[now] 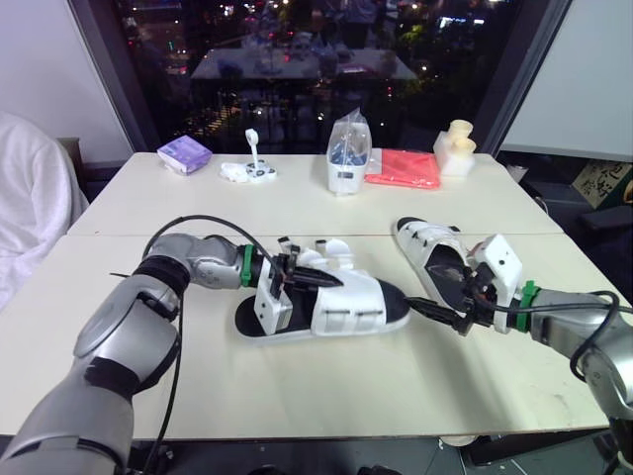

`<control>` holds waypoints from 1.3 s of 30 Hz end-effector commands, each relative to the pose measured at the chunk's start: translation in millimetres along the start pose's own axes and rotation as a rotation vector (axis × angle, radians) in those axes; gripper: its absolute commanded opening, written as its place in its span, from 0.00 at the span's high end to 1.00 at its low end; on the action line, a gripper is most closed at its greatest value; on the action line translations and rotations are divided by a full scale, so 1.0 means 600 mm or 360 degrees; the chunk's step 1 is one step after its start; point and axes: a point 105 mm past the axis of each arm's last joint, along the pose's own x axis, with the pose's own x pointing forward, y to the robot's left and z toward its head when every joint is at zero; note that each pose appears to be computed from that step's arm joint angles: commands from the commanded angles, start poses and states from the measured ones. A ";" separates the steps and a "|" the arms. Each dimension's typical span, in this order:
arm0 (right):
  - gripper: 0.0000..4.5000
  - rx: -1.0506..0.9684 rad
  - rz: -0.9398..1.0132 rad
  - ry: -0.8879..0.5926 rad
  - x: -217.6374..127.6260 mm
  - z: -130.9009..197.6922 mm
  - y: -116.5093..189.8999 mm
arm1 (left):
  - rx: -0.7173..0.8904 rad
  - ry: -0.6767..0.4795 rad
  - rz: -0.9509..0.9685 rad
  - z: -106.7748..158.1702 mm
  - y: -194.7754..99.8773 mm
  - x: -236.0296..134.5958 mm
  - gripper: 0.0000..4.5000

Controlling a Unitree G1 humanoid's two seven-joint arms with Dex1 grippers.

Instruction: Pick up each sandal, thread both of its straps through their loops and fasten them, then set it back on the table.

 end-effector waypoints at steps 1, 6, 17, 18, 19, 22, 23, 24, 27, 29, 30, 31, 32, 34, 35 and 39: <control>0.00 -0.0079 -0.0039 -0.0064 -0.011 0.022 -0.003 | 0.0034 -0.0094 -0.0040 0.018 -0.010 0.004 0.99; 0.00 -0.0077 -0.0053 -0.0066 -0.004 0.020 0.001 | 0.0013 -0.0137 -0.0150 0.030 -0.045 0.007 0.99; 0.00 -0.0097 -0.0003 -0.0052 0.003 0.018 0.012 | -0.0032 -0.0177 -0.0382 0.042 -0.109 -0.005 0.54; 0.00 -0.0100 -0.0001 -0.0049 0.004 0.017 0.012 | -0.0040 -0.0176 -0.0394 0.042 -0.112 -0.007 0.44; 0.00 -0.0099 0.0000 -0.0049 0.004 0.017 0.013 | -0.0048 -0.0169 -0.0401 0.041 -0.114 -0.009 0.32; 0.00 -0.0102 0.0008 -0.0053 0.005 0.018 0.014 | -0.0074 -0.0127 -0.0413 0.036 -0.116 -0.021 0.01; 0.00 -0.0103 0.0011 -0.0054 0.005 0.018 0.014 | -0.0079 -0.0117 -0.0415 0.035 -0.116 -0.024 0.01; 0.00 -0.0102 0.0022 -0.0053 0.005 0.018 0.015 | -0.0078 -0.0096 -0.0405 0.032 -0.112 -0.030 0.01; 0.00 -0.0101 0.0050 -0.0045 0.005 0.017 0.016 | -0.0074 -0.0035 -0.0362 0.026 -0.098 -0.049 0.01; 0.00 -0.0102 0.0069 -0.0034 0.005 0.015 0.017 | -0.0077 0.0002 -0.0368 0.024 -0.094 -0.065 0.01; 0.00 -0.0103 0.0080 -0.0029 0.005 0.013 0.017 | -0.0080 0.0034 -0.0371 0.021 -0.090 -0.076 0.01; 0.00 -0.0106 0.0089 -0.0025 0.006 0.012 0.018 | -0.0082 0.0066 -0.0381 0.019 -0.087 -0.087 0.01; 0.00 -0.0107 0.0098 -0.0023 0.007 0.011 0.018 | -0.0086 0.0101 -0.0386 0.016 -0.083 -0.097 0.01; 0.00 -0.0111 0.0121 -0.0020 0.009 0.009 0.019 | -0.0100 0.0169 -0.0397 0.010 -0.077 -0.114 0.01; 0.00 -0.0117 0.0131 -0.0015 0.010 0.008 0.020 | -0.0111 0.0213 -0.0393 0.006 -0.072 -0.124 0.01; 0.00 -0.0154 0.0167 -0.0005 0.016 0.004 0.020 | -0.0289 0.0563 -0.0336 -0.028 -0.069 -0.177 0.01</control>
